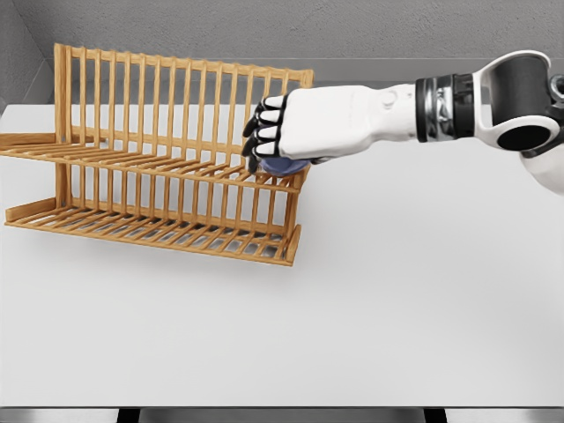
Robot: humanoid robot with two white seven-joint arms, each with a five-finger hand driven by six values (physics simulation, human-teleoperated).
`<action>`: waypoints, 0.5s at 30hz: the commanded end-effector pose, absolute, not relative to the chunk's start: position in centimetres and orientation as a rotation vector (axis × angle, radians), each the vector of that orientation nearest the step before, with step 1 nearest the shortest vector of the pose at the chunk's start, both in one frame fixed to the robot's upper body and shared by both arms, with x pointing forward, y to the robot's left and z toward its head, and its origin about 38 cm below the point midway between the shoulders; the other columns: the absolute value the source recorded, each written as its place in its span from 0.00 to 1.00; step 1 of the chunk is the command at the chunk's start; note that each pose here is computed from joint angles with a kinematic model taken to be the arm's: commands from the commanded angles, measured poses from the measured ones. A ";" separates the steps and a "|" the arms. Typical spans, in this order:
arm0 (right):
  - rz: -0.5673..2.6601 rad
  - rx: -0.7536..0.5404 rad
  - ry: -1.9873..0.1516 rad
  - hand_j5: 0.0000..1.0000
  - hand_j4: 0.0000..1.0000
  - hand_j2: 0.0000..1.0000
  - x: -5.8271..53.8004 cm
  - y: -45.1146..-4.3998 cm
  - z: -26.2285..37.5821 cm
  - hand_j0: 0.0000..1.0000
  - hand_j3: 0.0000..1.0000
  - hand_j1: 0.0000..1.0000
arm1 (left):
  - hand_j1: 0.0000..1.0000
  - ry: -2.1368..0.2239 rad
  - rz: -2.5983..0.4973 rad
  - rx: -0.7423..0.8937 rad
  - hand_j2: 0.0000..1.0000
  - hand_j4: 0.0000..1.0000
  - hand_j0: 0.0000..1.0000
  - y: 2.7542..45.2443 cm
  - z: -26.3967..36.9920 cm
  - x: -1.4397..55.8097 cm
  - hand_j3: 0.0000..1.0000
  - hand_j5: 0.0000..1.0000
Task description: Right arm put cup on second shelf
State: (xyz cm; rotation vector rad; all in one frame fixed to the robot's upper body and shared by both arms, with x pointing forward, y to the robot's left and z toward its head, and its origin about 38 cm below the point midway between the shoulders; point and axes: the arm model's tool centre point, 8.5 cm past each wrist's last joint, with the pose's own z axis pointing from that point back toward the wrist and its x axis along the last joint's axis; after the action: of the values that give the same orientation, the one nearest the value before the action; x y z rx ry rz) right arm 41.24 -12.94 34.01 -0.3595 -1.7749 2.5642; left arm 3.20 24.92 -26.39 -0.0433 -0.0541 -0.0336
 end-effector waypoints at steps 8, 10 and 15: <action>2.444 -0.526 -1.923 1.00 1.00 1.00 41.4 -14.6 39.7 1.00 1.00 1.00 | 1.00 -0.054 -0.035 -0.044 1.00 1.00 1.00 24.9 -26.4 3.2 1.00 1.00; 2.360 -0.652 -1.942 1.00 1.00 1.00 41.6 -17.6 42.3 1.00 1.00 1.00 | 1.00 -0.054 -0.034 -0.043 1.00 1.00 1.00 24.9 -26.4 3.2 1.00 1.00; 2.015 -0.786 -1.716 1.00 1.00 1.00 42.3 -32.7 38.9 1.00 1.00 1.00 | 1.00 -0.054 -0.034 -0.043 1.00 1.00 1.00 24.9 -26.4 3.2 1.00 1.00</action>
State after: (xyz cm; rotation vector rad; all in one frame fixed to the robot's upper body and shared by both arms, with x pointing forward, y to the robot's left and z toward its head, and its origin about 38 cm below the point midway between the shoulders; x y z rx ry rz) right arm 42.28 -27.27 32.92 -0.5428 -1.7168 2.1241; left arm 3.19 24.92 -26.39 -0.0433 -0.0538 -0.0339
